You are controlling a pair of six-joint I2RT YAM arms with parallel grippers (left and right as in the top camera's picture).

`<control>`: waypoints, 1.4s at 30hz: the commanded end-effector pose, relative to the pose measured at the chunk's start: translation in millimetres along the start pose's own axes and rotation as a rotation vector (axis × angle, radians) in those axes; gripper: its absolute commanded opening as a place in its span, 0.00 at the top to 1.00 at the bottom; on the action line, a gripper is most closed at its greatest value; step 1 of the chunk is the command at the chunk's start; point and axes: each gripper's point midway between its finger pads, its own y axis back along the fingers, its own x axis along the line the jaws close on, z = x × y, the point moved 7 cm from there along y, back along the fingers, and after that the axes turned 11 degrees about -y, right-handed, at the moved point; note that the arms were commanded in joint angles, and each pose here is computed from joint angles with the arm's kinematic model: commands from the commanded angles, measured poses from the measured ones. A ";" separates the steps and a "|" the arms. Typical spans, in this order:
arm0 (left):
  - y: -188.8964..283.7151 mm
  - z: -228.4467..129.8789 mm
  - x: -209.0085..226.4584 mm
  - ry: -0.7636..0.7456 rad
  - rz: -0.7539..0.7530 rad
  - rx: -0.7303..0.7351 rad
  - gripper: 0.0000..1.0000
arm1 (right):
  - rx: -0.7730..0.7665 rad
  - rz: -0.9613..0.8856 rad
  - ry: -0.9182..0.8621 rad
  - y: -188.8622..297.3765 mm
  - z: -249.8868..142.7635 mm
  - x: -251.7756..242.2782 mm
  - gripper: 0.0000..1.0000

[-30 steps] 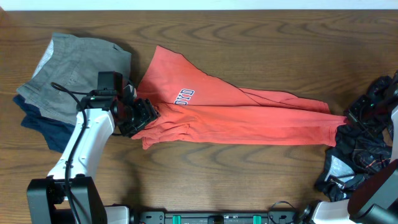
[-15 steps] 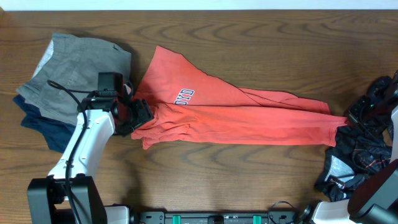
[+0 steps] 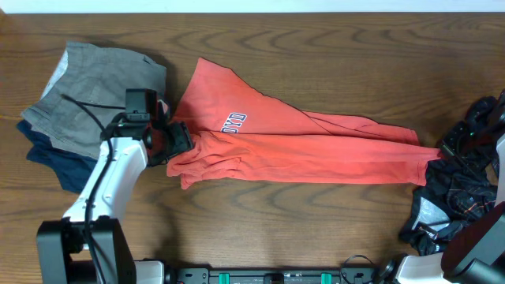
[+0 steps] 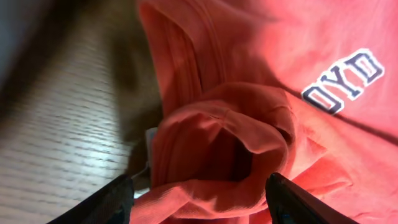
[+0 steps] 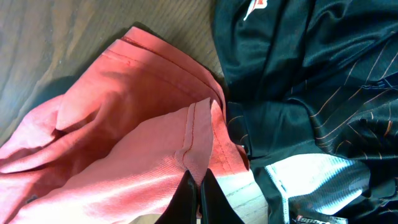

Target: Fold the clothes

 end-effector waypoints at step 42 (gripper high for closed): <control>243.4 23.1 -93.1 -0.307 -0.383 -0.578 0.94 | -0.121 0.295 0.096 148.1 4.3 12.3 0.99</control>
